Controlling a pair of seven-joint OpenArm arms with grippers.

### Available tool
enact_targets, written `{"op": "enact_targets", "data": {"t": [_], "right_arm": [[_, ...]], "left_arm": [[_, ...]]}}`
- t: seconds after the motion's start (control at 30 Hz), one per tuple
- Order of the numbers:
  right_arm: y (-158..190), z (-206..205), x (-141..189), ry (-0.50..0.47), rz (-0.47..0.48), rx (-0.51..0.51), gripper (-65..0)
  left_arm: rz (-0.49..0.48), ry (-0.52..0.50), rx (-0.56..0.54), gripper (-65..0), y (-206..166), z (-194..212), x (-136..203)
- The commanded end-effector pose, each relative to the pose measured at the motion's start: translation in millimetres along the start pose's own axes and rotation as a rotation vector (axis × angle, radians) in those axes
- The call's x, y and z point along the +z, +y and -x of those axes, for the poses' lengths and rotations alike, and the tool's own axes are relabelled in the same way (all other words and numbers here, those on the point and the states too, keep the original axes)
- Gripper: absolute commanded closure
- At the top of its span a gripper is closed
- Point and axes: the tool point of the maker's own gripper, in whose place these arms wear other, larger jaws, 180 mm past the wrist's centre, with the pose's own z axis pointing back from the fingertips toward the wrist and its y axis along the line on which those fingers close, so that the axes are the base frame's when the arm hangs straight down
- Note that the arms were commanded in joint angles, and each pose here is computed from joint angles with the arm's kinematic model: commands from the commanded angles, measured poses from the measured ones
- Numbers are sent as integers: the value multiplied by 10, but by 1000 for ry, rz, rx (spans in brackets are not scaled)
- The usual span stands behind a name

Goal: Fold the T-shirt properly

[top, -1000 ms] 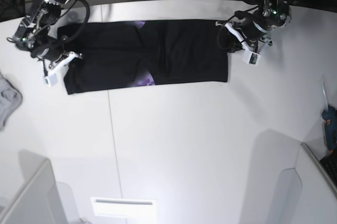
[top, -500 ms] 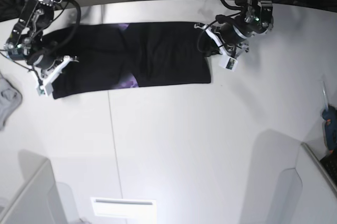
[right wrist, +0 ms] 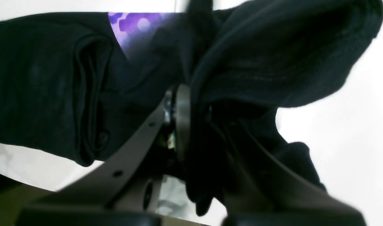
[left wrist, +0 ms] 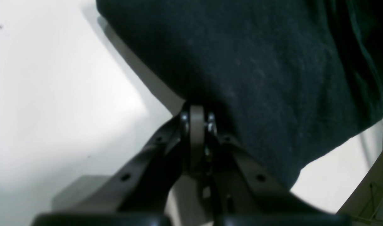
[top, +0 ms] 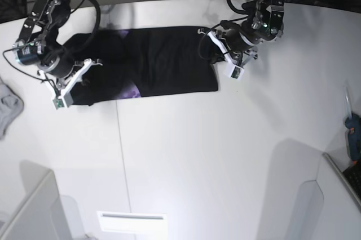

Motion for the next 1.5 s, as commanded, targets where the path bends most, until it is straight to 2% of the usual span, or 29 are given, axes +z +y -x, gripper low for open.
{"op": "enact_targets", "data": {"t": [0.0, 0.17, 0.33, 0.5, 0.83, 1.03, 1.17, 1.3, 1.47], "right_arm": [[-4, -78, 43, -33, 4, 8, 0], [234, 5, 36, -19, -41, 63, 0], [446, 158, -15, 4, -92, 34, 0], [734, 198, -72, 18, -160, 67, 0], [1093, 128, -105, -20, -247, 27, 0], [1303, 21, -10, -77, -389, -15, 0], [1329, -16, 6, -80, -410, -84, 0], [1305, -101, 43, -100, -429, -68, 0], [1014, -197, 63, -117, -359, -46, 0]], "left_arm": [[-2, -4, -11, 0, 0, -30, 19], [-7, 5, -11, 0, 20, 9, 34], [-9, 8, -10, 0, 28, 23, 40], [-10, 8, -9, 0, 30, 23, 40], [-13, 21, -10, 0, 26, 67, 26], [-5, 34, 2, 0, -15, 142, 25], [5, 36, 5, 0, -46, 151, 16], [44, 47, -16, 0, -201, 166, -35], [78, 29, -5, 0, -385, 108, -111]]}}
